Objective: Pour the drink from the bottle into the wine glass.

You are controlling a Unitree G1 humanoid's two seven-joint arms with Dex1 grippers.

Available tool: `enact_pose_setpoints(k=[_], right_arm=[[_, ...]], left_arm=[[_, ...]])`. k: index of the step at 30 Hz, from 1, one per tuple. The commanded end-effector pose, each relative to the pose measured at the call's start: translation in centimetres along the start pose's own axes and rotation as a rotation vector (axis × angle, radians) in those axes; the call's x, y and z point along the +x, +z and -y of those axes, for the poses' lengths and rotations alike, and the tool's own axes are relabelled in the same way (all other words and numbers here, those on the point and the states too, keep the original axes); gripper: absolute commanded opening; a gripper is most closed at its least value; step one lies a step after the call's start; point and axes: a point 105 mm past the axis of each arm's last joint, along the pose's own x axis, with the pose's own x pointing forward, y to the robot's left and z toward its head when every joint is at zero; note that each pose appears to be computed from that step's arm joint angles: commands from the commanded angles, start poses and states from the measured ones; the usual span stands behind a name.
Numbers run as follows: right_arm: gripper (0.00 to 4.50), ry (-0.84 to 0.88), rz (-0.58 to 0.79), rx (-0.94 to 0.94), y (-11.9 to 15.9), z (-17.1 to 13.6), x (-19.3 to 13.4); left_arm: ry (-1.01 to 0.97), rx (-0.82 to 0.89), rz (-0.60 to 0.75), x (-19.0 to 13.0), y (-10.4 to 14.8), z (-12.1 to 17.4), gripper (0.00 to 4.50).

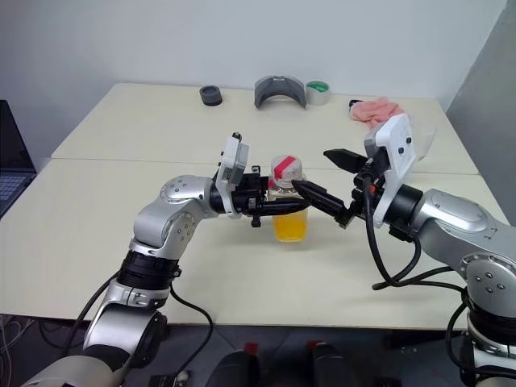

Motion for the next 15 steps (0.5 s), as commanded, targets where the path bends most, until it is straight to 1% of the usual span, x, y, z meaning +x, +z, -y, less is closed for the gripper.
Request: enact_pose_setpoints(k=[1,10,15], right_arm=[[4.46,0.030,0.058,-0.033,1.38,-0.78,-0.28],[4.46,0.049,0.098,-0.015,2.04,-0.82,-0.28],[4.46,0.063,0.112,-0.009,2.22,-1.00,0.30]], left_arm=[[-0.024,0.075,0.036,0.28,1.79,0.35,1.87],[-0.026,0.075,0.037,0.33,1.72,0.52,1.87],[-0.027,0.077,0.038,0.36,1.75,0.52,1.87]])
